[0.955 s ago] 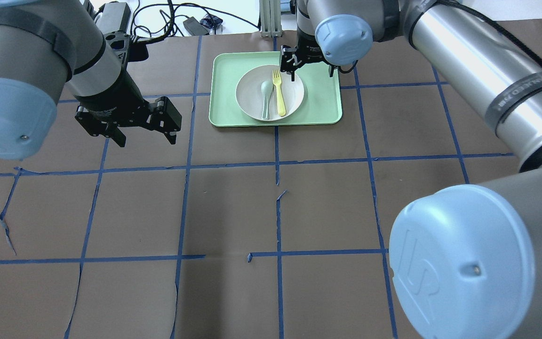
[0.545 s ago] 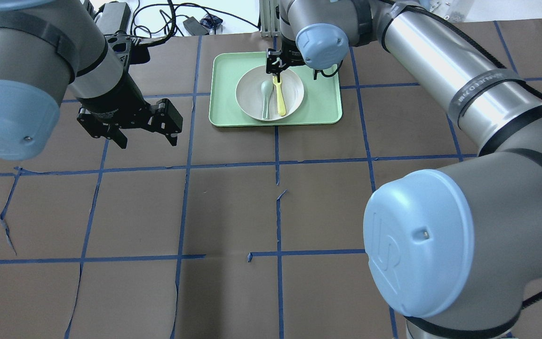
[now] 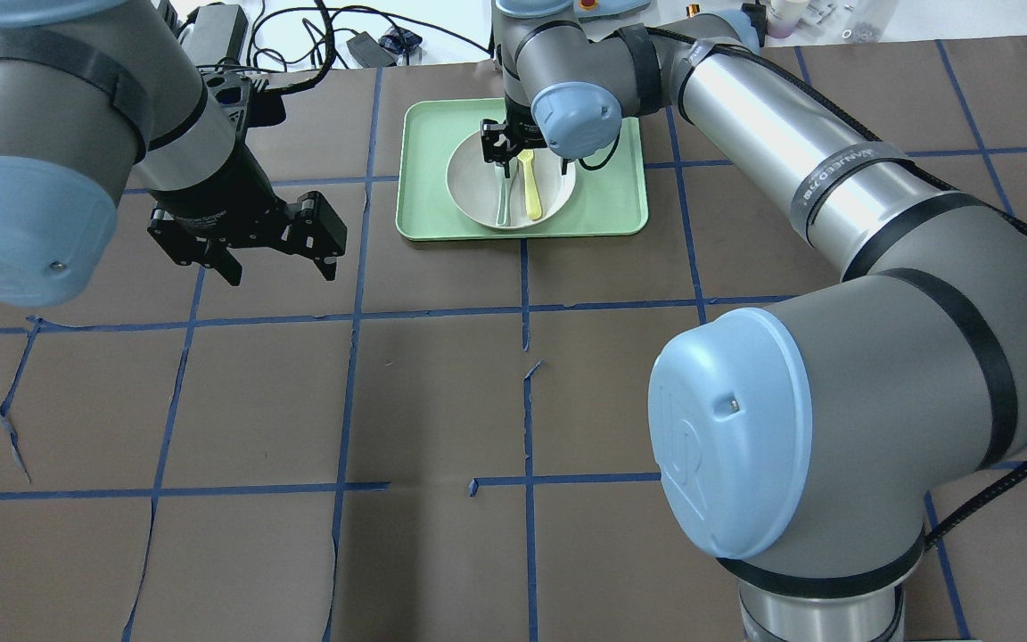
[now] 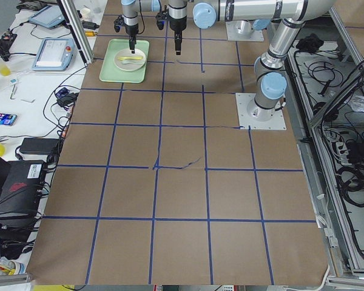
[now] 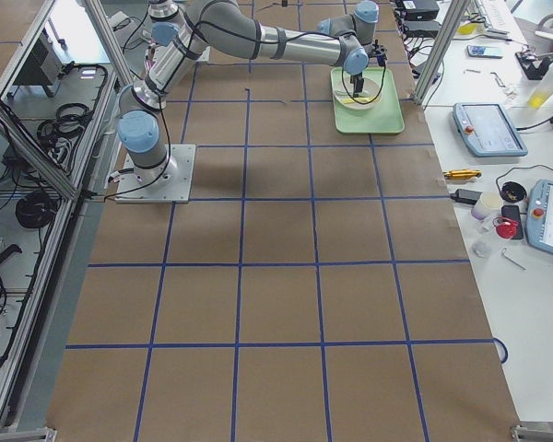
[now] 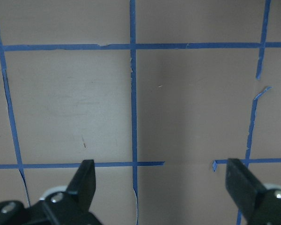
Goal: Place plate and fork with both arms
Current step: 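Lower the right gripper and close it on the yellow fork handle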
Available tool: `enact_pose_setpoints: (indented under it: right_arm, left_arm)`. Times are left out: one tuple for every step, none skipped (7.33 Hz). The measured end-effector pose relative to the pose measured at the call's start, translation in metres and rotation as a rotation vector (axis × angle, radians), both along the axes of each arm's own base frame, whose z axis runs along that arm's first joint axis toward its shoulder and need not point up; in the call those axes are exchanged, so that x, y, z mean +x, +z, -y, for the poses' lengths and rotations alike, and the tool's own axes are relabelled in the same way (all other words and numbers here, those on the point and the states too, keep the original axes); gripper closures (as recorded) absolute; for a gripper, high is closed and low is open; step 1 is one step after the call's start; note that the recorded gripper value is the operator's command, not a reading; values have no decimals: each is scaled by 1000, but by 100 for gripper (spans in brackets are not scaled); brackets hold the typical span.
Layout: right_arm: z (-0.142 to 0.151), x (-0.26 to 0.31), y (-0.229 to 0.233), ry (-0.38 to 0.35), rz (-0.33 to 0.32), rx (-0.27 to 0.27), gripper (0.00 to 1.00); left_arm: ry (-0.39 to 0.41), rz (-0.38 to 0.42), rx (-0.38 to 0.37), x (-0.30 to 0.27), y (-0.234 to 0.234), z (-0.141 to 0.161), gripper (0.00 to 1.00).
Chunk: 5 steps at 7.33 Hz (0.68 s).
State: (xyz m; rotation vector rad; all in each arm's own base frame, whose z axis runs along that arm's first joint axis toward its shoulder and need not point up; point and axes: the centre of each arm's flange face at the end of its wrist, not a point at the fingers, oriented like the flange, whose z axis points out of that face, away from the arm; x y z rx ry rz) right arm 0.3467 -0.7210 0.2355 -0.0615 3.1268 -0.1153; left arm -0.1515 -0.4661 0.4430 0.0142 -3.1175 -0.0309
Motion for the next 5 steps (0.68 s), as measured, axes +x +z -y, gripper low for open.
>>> enact_pose_setpoints:
  right_arm:
    - [-2, 0, -7, 12, -3, 10, 45]
    - [-2, 0, -11, 16, -4, 14, 45]
    - [-2, 0, -14, 15, -2, 12, 45]
    - [0, 1, -18, 13, 1, 3, 45]
    - [1, 1, -21, 10, 3, -2, 45]
  left_arm:
    - [0, 0, 2, 0, -1, 0, 0]
    - [1, -1, 2, 0, -1, 1, 0]
    - [1, -1, 2, 0, -1, 1, 0]
    - [1, -1, 4, 0, -2, 1, 0]
    - [2, -1, 6, 0, -3, 1, 0]
